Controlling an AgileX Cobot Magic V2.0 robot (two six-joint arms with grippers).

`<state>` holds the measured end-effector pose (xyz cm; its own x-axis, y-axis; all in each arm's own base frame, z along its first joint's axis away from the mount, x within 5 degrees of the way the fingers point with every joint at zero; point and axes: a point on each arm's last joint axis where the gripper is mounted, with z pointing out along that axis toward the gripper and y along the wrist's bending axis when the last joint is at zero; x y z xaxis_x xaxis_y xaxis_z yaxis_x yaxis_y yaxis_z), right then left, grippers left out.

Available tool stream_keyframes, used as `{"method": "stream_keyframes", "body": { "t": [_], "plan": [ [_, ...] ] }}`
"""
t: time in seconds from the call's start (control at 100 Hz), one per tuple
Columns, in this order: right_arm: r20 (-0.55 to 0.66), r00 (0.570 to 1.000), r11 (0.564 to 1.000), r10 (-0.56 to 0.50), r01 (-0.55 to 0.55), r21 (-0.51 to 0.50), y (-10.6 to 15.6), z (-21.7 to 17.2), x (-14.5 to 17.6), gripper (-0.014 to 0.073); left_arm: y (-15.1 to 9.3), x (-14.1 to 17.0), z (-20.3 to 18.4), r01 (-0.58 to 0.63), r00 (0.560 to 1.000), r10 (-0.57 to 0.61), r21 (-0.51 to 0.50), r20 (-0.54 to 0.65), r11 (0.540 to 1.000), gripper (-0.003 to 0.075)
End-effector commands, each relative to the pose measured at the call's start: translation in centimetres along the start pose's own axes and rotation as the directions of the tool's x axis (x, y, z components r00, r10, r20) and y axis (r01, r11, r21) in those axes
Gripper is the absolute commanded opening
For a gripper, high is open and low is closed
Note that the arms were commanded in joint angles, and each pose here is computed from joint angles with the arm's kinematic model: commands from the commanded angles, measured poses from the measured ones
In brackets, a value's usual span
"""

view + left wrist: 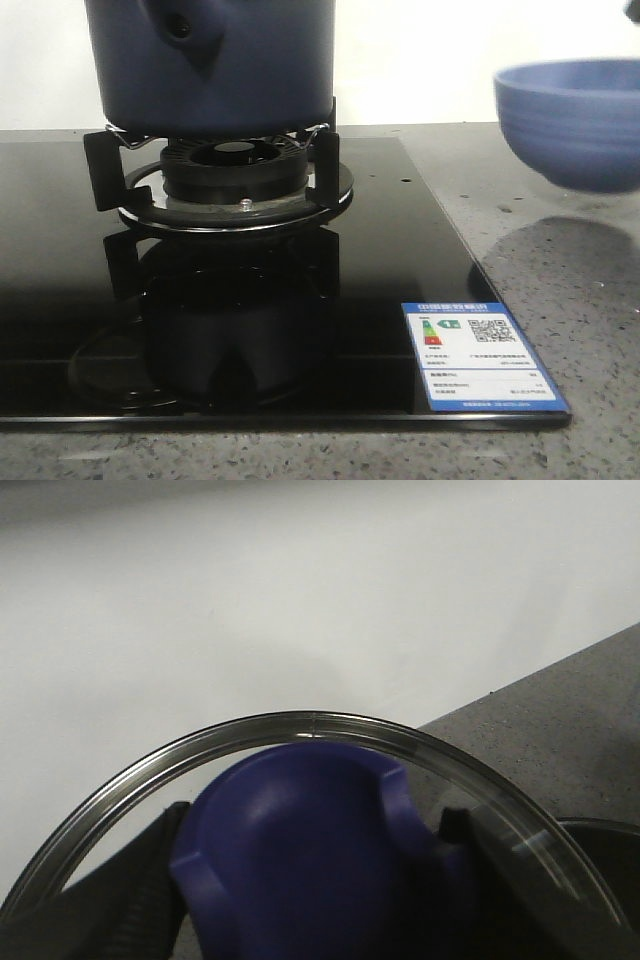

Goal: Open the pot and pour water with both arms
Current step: 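Lift the bowl with the right gripper toward the open pot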

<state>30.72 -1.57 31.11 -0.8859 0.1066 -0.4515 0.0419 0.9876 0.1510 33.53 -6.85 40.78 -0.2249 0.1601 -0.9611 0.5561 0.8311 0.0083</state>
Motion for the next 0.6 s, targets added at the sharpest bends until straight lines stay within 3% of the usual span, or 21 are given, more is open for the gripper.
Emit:
{"method": "stream_keyframes", "body": {
  "t": [0.0,0.35,0.59],
  "plan": [
    [0.152,0.987,0.997,-0.057,0.063,-0.036,2.1,-4.1,-1.8,-0.0058,-0.4,-3.1,-2.3,0.020,0.990,-0.013,-0.047,0.142,0.999,0.0386],
    [0.274,0.941,0.964,-0.201,0.240,-0.114,8.1,-9.6,-6.1,-0.0058,0.0,-3.3,-2.4,0.028,0.986,-0.012,-0.095,0.166,0.995,0.0386],
    [0.321,0.911,0.933,-0.258,0.322,-0.163,11.6,-10.6,-8.8,-0.0058,0.5,-3.5,-2.5,0.036,0.982,-0.009,-0.141,0.190,0.989,0.0386]
  ]
}}
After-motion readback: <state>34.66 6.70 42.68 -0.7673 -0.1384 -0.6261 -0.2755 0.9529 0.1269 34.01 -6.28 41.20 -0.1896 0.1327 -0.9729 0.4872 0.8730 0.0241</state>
